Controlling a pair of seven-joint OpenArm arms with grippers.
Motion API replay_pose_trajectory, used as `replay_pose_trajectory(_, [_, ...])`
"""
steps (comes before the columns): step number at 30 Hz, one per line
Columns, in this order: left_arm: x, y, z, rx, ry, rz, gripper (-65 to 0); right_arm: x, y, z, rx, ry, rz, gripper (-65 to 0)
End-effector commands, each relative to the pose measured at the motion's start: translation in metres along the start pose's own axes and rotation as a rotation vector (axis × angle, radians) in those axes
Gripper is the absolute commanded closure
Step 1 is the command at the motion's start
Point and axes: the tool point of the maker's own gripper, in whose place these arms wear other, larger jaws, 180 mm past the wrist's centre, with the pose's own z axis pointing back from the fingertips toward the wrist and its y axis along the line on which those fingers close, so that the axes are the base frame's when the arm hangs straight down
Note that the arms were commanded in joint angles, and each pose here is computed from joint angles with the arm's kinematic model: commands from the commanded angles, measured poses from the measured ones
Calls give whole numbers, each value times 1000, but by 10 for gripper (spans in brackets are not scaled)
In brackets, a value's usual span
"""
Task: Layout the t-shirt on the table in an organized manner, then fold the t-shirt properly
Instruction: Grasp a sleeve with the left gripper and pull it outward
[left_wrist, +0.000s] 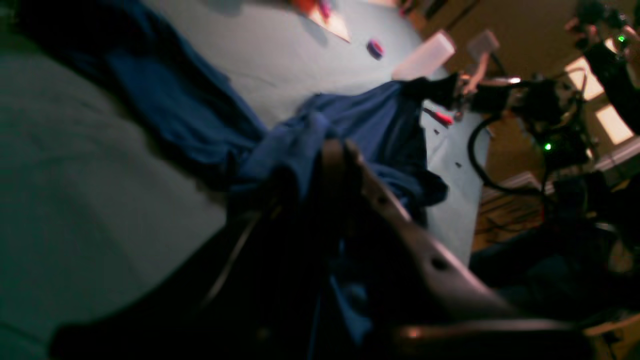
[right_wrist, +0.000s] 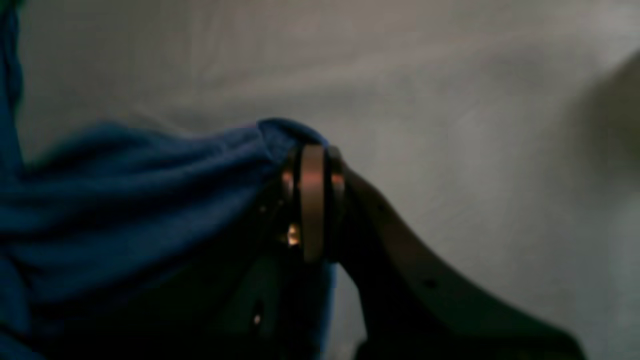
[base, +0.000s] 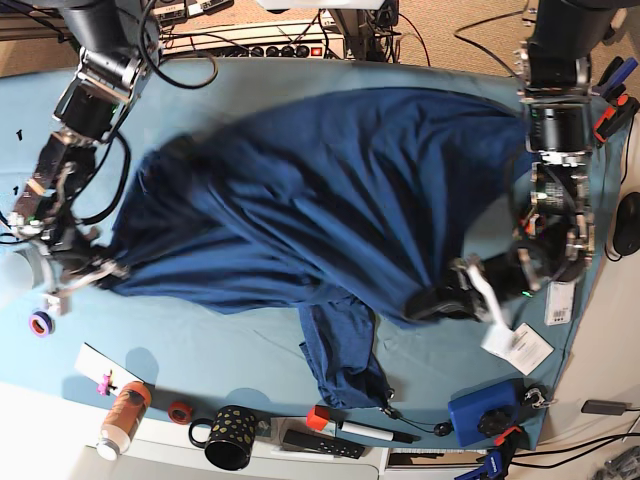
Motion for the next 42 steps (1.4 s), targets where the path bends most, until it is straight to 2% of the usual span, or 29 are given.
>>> replay_pose_trajectory(1, [32, -12, 5, -31, -71, -66, 0, 35, -5, 11, 4, -105, -18, 0])
replay_pose_trajectory(6, [56, -34, 20, -32, -67, -219, 0, 48, -31, 28, -9, -183, -138, 0])
replay_pose_trajectory(10, [61, -53, 26, -39, -24, -329, 0, 37, -40, 33, -9, -149, -172, 0])
replay_pose_trajectory(13, [57, -57, 26, -42, -6, -341, 0, 29, -41, 33, -5, -123, -161, 0])
replay_pose_trajectory(19, [28, -53, 27, -41, 20, -272, 0, 22, -40, 32, -5, -105, -157, 0])
replay_pose_trajectory(26, [-27, -46, 36, -24, 87, -151, 0, 8, -43, 31, -15, -69, -154, 0])
replay_pose_trajectory(31, [-64, -58, 45, -78, 110, -22, 0, -21, -51, 31, -41, -4, -149, 0])
replay_pose_trajectory(32, [-73, -63, 47, -99, 128, 8, 0, -28, -54, 32, -51, 13, -145, 0])
replay_pose_trajectory(35, [-116, -66, 58, -94, 267, 58, 0, -47, -59, 33, -68, 54, -141, 0])
replay_pose_trajectory(42, [-160, -73, 76, -80, 352, 149, 0, -68, -78, 43, -117, 105, -115, 0])
